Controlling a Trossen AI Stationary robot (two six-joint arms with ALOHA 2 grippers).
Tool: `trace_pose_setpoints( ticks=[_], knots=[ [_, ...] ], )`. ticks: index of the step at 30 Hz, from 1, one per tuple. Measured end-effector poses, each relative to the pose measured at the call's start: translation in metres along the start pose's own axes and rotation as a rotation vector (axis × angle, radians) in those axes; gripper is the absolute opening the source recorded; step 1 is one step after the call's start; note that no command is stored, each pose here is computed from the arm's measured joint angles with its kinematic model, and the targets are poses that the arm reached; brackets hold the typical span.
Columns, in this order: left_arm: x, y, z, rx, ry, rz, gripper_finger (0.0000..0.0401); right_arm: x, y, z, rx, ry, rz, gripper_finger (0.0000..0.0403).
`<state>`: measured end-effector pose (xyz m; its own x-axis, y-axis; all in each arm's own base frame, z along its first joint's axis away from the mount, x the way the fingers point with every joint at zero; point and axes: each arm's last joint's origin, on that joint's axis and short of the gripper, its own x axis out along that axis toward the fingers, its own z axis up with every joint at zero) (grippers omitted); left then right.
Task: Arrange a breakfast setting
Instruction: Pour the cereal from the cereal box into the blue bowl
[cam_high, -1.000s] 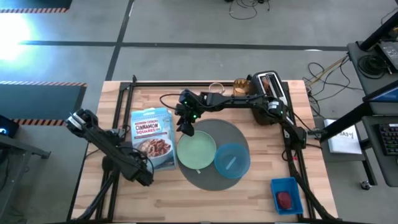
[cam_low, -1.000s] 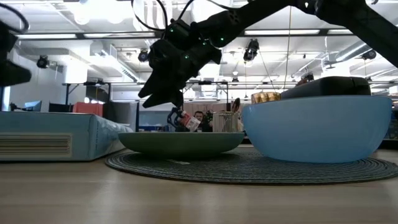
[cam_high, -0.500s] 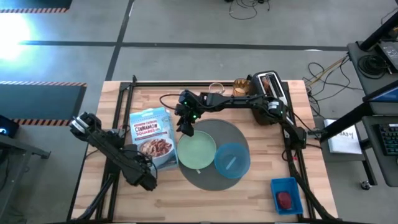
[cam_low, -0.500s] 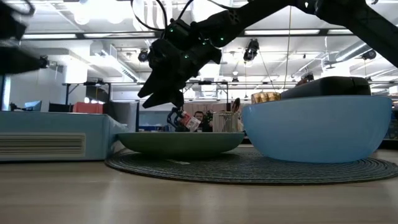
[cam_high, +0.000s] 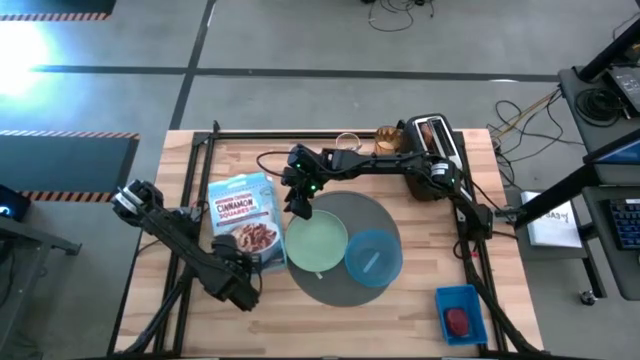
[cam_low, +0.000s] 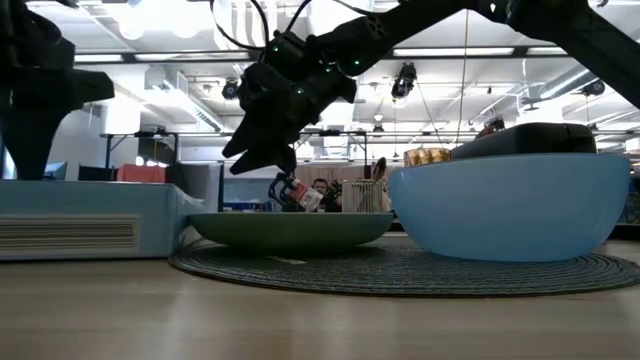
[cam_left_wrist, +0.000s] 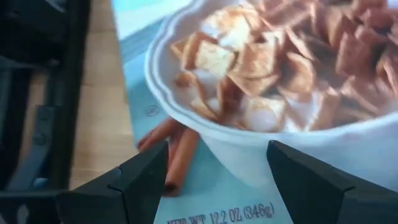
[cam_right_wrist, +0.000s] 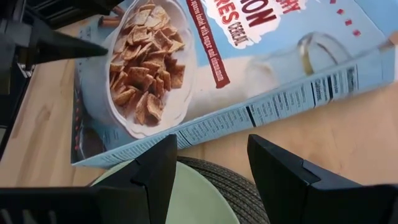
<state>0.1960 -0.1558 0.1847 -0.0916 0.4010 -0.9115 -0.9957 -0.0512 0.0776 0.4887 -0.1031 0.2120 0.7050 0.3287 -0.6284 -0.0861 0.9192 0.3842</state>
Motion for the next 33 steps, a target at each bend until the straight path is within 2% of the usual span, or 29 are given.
trace_pose_setpoints(
  ticks=[6,12,14,17,20,22,26,33],
  knots=[
    [-0.002,-0.006,-0.018,0.058,0.137,-0.042,0.0260,0.000,0.000,-0.001,0.006,0.012,-0.001,0.0187],
    [-0.034,-0.012,-0.041,0.103,0.265,-0.115,0.0260,0.000,0.000,-0.002,0.008,0.016,-0.001,0.0187],
    [-0.049,-0.013,-0.044,0.110,0.244,-0.129,0.0260,0.000,0.000,-0.002,0.008,0.015,-0.001,0.0187],
    [-0.071,-0.011,-0.040,0.100,0.161,-0.080,0.0260,0.000,0.000,-0.001,0.006,0.013,0.009,0.0187],
    [-0.093,-0.006,-0.038,0.083,0.093,-0.035,0.0260,0.000,0.002,0.000,0.006,0.003,0.071,0.0187],
    [-0.101,-0.003,-0.043,0.068,0.112,-0.060,0.0260,0.000,0.003,0.001,0.007,-0.005,0.105,0.0187],
    [-0.094,-0.004,-0.058,0.066,0.128,-0.080,0.0260,-0.001,0.006,0.005,0.028,-0.036,0.193,0.0187],
    [-0.071,-0.011,-0.072,0.078,0.080,-0.001,0.0260,0.002,0.020,0.009,0.046,-0.037,0.391,0.0187]
  ],
)
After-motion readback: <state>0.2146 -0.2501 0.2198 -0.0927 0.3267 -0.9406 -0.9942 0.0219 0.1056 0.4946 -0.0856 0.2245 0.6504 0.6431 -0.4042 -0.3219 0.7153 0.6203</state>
